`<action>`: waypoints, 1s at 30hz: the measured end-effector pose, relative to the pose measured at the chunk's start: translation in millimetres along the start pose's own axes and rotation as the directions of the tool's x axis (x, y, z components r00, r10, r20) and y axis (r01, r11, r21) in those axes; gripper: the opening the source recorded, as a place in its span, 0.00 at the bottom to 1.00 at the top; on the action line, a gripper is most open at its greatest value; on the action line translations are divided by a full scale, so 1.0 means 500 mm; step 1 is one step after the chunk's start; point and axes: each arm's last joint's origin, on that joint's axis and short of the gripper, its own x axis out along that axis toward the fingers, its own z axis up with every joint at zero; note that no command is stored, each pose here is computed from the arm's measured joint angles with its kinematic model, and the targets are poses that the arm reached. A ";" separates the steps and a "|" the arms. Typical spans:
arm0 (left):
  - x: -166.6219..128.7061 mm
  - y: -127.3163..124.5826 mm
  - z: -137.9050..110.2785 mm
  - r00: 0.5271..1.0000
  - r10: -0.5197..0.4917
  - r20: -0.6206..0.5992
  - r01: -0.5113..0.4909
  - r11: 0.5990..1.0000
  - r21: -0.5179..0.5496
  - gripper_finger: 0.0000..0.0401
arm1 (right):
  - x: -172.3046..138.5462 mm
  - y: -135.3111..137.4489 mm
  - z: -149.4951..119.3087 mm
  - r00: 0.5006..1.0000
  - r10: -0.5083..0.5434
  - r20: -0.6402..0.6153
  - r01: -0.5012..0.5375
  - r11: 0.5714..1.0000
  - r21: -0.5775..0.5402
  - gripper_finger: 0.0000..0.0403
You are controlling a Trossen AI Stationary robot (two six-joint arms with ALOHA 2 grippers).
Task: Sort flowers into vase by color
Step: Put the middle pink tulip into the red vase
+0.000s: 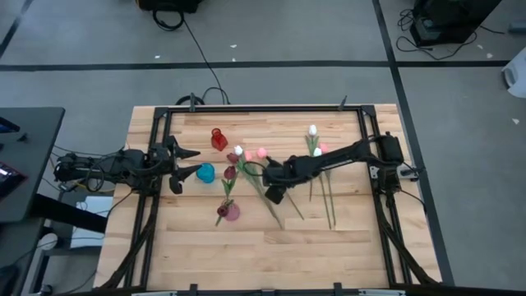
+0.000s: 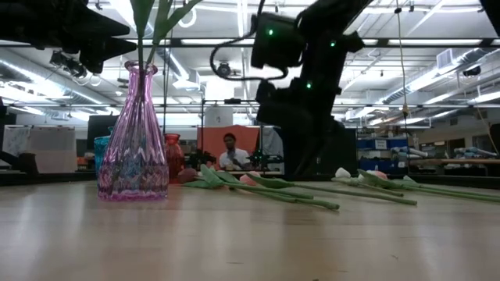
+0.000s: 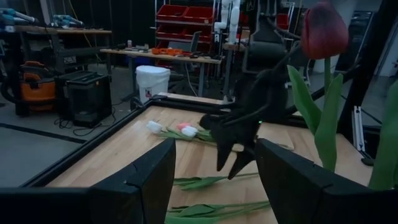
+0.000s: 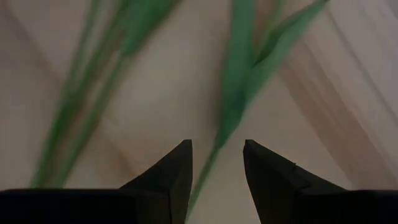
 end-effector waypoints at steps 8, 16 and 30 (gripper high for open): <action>0.000 0.000 -0.001 1.000 0.001 -0.003 -0.001 1.000 0.001 0.57 | 0.033 -0.014 -0.002 0.997 -0.037 -0.067 0.038 0.999 0.012 0.31; 0.001 0.000 0.000 1.000 0.001 -0.001 -0.001 1.000 0.000 0.57 | 0.036 -0.019 0.006 0.998 -0.035 -0.049 0.035 0.999 -0.017 0.03; 0.000 -0.005 0.007 0.996 -0.080 0.030 0.080 0.997 0.002 0.57 | -0.040 -0.112 0.151 0.913 0.052 0.404 -0.027 0.997 -0.068 0.02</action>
